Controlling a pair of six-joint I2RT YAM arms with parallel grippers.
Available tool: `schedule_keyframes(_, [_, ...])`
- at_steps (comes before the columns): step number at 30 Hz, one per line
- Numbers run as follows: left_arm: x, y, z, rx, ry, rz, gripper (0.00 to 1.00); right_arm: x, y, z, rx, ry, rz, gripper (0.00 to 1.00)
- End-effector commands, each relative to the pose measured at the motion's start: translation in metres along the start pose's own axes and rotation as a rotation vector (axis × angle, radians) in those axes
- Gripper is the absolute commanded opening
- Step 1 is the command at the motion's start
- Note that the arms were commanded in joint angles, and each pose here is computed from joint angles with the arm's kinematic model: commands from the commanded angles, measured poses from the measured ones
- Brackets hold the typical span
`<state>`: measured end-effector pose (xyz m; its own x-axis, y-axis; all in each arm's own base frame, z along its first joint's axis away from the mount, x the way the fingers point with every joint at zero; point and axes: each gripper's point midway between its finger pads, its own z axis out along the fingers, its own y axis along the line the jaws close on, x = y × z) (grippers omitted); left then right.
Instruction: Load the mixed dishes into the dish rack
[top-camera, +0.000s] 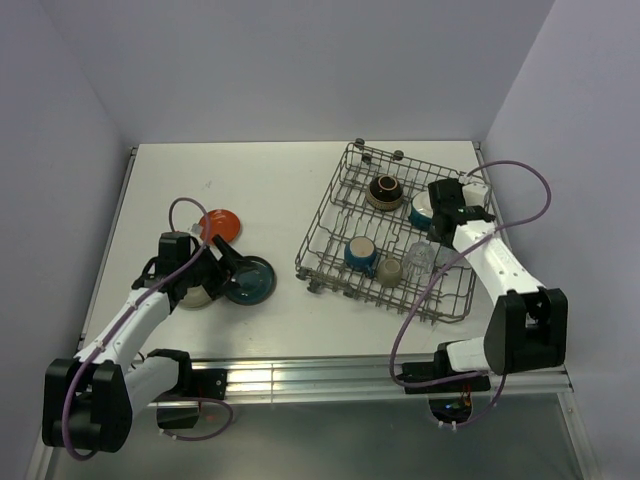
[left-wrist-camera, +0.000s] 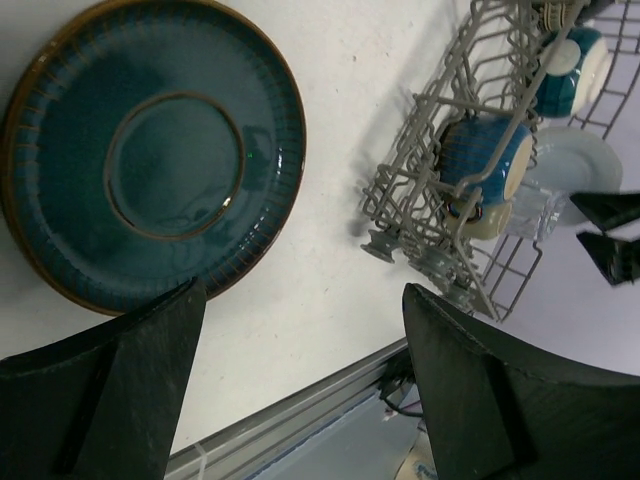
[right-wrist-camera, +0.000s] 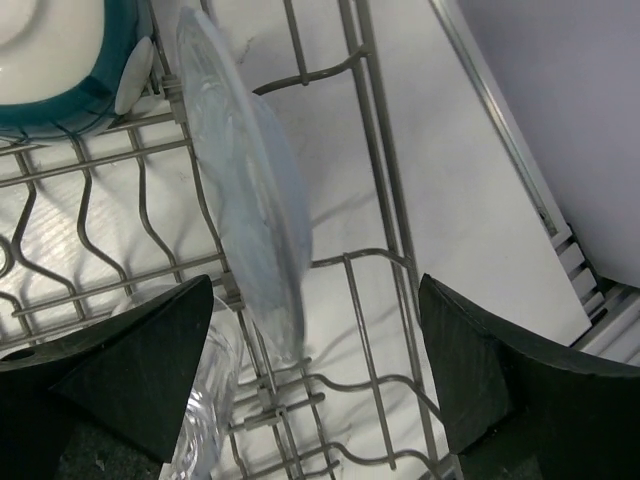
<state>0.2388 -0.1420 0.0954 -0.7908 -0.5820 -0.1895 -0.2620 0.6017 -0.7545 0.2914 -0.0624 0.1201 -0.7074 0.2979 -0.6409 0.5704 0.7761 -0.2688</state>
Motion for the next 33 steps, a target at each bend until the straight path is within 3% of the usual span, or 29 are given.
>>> schedule_keyframes(1, [-0.021,-0.017,-0.003,-0.005,-0.064,-0.018,0.86,-0.006,-0.009,-0.022,-0.014,-0.045,0.034,0.91])
schedule_keyframes(11, [-0.068,-0.006,0.009,-0.188,-0.152,-0.124,0.82,-0.043,0.0,-0.101,-0.176,-0.217,0.072,0.96])
schedule_keyframes(19, [-0.094,0.01,0.027,-0.396,-0.166,-0.105,0.77,-0.048,0.024,-0.162,-0.328,-0.289,0.035,0.97])
schedule_keyframes(27, [-0.09,0.006,0.059,-0.493,-0.105,-0.206,0.77,-0.041,0.051,-0.191,-0.414,-0.314,-0.029,0.98])
schedule_keyframes(33, [-0.06,0.009,0.082,-0.645,0.001,-0.248,0.74,-0.028,0.075,-0.196,-0.441,-0.318,-0.093,0.98])
